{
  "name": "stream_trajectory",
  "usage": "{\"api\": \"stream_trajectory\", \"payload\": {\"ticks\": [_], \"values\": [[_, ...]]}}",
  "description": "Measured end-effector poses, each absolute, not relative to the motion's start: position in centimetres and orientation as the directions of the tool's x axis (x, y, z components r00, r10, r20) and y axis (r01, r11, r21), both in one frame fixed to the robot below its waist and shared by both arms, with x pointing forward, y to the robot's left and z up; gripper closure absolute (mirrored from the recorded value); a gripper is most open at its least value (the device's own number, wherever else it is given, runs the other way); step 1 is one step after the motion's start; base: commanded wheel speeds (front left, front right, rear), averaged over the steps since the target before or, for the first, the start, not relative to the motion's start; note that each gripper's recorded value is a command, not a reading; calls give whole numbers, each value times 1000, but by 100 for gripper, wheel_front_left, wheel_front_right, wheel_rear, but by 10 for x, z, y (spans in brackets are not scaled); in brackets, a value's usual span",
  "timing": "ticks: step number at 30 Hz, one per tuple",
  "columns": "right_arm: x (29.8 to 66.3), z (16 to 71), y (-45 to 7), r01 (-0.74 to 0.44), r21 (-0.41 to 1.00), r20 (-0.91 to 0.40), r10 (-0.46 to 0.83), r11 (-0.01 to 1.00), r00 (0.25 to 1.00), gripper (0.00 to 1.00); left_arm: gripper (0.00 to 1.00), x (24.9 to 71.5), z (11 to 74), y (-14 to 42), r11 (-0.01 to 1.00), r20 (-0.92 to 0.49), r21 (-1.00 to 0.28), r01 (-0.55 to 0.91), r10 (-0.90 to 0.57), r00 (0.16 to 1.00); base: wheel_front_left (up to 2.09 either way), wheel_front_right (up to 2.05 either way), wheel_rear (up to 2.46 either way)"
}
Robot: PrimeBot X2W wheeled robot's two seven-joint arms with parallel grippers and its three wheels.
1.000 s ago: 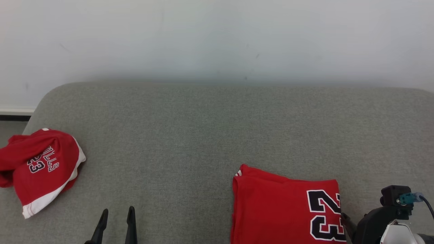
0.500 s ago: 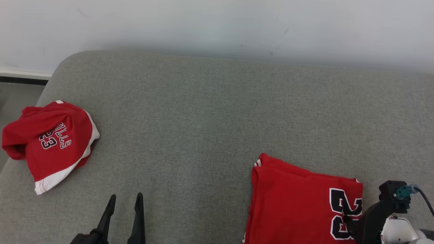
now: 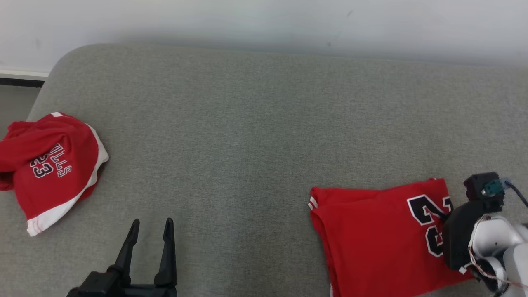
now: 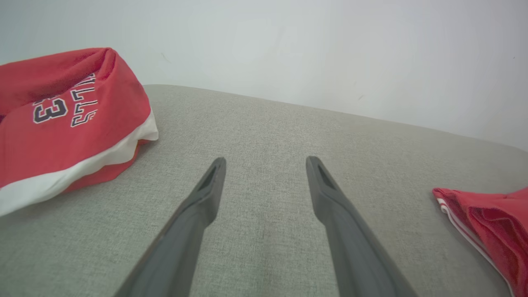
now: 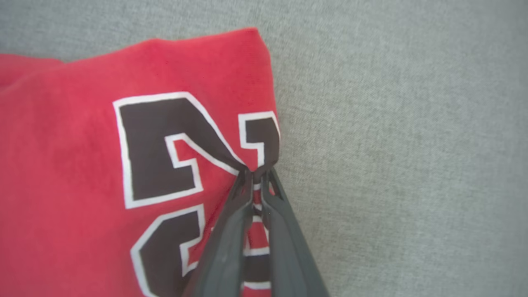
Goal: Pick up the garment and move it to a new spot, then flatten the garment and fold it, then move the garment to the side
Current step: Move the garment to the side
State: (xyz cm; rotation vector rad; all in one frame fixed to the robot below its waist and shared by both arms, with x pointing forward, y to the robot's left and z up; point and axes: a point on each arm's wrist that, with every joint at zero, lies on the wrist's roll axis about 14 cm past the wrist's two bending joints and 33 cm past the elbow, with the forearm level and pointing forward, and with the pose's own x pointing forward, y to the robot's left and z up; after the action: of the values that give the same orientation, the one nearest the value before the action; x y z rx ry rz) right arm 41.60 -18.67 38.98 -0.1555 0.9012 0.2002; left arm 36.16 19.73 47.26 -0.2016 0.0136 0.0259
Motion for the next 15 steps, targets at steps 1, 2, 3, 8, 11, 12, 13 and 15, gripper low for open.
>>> {"api": "stream_trajectory", "payload": {"ticks": [1,2,3,8,11,12,13,15], "values": [[423,396,-192,-235,-69,-781,94,970,618,100,0,365,474,194,980,-10,-199,-14,13,1000,0,0,0],[429,401,-196,-233,-85,-773,83,969,628,100,0,370,476,191,980,-3,-197,-2,2,1000,0,0,0],[434,407,-201,-231,-102,-763,73,968,642,100,0,373,477,187,980,2,-199,11,-11,1000,0,0,0],[458,434,-230,-187,-171,-721,7,967,693,100,0,398,483,164,977,33,-194,87,-82,996,0,0,0],[469,447,-253,-133,-198,-696,-44,971,717,100,0,414,487,149,973,56,-186,138,-129,990,0,0,0],[473,452,-260,-113,-205,-685,-59,972,727,100,0,419,486,144,972,59,-180,154,-146,988,0,0,0],[478,457,-267,-93,-214,-671,-77,972,737,100,0,425,486,138,971,63,-167,173,-164,984,0,0,0],[486,463,-282,-47,-220,-650,-111,974,752,100,0,437,487,125,965,77,-161,208,-198,977,0,0,0]]}}
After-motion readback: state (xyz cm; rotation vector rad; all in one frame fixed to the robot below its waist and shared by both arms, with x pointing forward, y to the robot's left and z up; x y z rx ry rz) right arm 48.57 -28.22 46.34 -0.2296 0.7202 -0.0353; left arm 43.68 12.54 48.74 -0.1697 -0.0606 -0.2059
